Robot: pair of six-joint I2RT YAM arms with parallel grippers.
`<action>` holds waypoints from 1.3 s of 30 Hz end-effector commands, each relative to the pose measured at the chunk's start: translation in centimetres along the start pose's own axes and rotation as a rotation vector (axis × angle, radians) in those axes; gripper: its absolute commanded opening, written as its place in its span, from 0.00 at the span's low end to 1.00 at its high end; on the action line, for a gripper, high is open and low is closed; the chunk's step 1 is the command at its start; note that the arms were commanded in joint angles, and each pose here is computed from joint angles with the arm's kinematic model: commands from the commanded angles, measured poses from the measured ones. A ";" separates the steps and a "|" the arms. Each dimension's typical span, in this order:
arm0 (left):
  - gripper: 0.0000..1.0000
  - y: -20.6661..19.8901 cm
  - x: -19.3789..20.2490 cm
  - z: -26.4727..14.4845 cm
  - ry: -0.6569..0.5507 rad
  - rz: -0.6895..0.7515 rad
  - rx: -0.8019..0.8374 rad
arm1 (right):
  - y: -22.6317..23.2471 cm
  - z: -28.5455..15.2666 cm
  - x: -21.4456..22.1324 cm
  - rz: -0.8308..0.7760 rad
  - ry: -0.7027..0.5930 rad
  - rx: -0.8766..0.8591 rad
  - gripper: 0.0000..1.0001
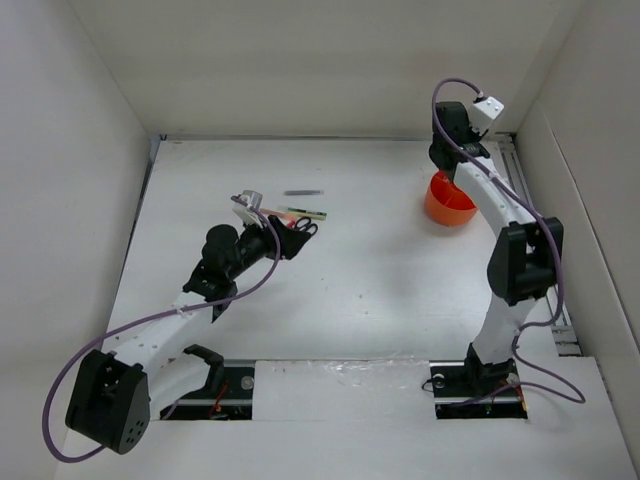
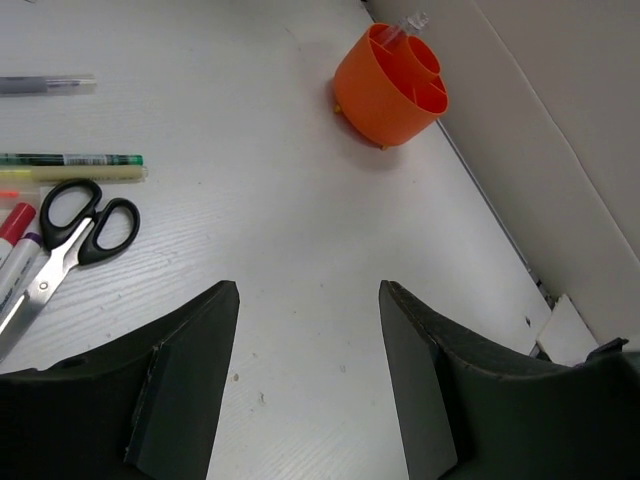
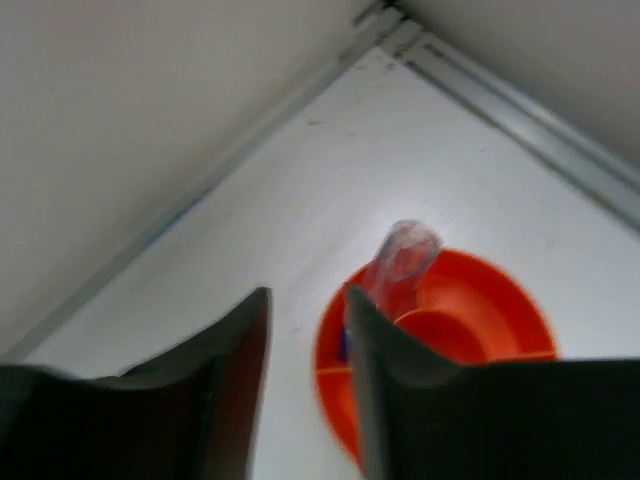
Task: Sort the stationery into containers
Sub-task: Place the stationery in the drawer, then pick up the stationery from the center of the board.
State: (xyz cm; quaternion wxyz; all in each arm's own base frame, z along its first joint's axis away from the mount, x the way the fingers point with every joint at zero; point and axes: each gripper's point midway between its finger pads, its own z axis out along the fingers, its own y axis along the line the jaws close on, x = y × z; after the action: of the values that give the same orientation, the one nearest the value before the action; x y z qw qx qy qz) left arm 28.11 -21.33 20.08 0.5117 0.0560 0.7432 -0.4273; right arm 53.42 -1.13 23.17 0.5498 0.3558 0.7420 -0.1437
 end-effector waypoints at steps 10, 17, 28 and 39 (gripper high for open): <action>0.48 3.1 -4.1 -2.7 -0.219 -0.029 -0.259 | 17.0 -20.7 8.6 -0.041 0.241 -0.804 0.00; 0.47 4.1 -6.1 -6.4 -0.386 -0.067 -0.361 | 20.7 -27.7 19.2 -0.212 0.434 -0.934 0.00; 0.50 3.4 -5.8 -6.1 -0.374 -0.073 -0.319 | 18.8 -24.1 26.9 -0.251 0.530 -0.659 0.36; 0.51 3.0 -5.3 -5.4 -0.343 -0.072 -0.284 | 17.1 -23.4 30.7 -0.289 0.611 -0.600 0.32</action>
State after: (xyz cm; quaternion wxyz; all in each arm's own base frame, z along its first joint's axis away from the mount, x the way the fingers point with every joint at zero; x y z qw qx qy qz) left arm 28.28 -13.34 21.03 0.5994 -0.1236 0.7250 -0.3161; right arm 43.70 35.89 5.27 0.3561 0.0864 0.9247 0.1032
